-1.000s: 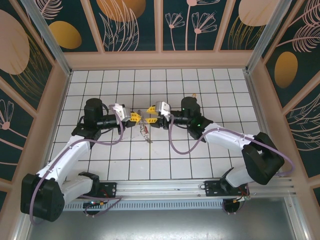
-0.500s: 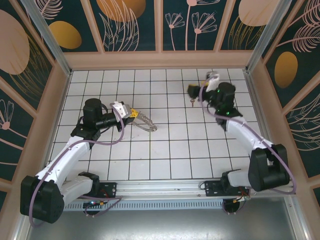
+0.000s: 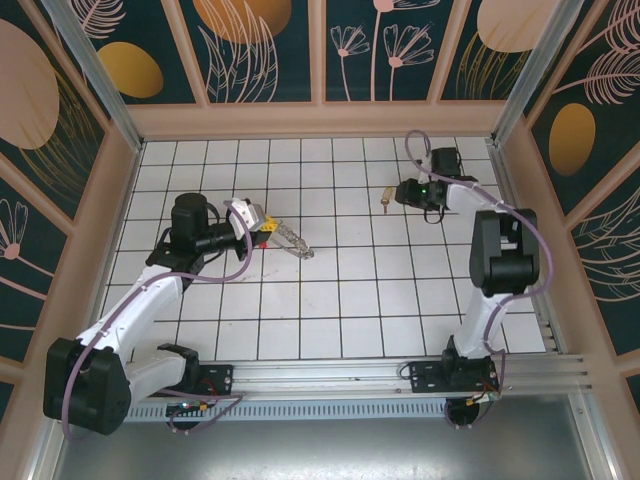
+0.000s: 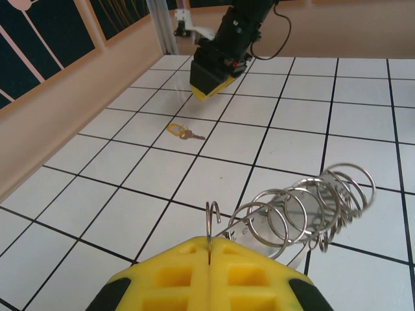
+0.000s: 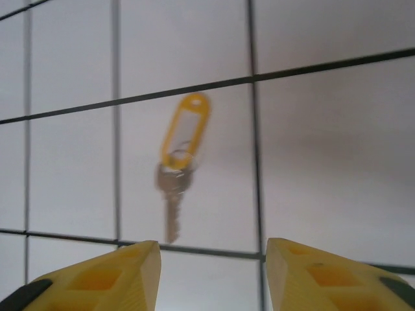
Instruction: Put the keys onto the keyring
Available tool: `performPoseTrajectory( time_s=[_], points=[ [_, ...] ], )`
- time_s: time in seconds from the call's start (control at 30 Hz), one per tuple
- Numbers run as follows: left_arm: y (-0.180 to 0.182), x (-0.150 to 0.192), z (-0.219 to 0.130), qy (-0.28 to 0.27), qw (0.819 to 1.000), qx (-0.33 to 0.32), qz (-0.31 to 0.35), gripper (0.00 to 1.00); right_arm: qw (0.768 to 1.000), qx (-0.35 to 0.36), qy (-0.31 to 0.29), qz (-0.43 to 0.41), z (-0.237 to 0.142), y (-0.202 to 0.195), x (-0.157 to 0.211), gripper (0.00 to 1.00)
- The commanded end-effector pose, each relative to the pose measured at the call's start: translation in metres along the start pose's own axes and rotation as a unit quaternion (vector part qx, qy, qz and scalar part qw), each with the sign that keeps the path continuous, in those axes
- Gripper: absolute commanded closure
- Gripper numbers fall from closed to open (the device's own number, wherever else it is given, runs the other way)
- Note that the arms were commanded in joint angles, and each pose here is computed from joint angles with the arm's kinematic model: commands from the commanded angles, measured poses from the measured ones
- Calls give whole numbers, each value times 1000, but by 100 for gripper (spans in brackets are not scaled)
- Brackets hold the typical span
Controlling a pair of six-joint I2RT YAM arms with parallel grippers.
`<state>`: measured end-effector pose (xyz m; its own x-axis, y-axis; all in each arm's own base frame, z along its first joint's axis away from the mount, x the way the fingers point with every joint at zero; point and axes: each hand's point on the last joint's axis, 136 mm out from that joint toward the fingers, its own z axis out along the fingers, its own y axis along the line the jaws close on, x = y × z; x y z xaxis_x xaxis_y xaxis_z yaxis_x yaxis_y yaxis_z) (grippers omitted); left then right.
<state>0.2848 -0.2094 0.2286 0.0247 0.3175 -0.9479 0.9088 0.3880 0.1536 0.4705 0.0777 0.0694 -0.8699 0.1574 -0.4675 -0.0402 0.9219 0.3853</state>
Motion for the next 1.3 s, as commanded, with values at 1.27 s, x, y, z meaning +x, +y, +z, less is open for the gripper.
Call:
performPoseTrajectory(
  time_s=[1.27],
  points=[
    [0, -11, -3, -12, 1000, -3, -12, 100, 991, -88, 91, -36, 70, 30, 10, 77]
  ],
)
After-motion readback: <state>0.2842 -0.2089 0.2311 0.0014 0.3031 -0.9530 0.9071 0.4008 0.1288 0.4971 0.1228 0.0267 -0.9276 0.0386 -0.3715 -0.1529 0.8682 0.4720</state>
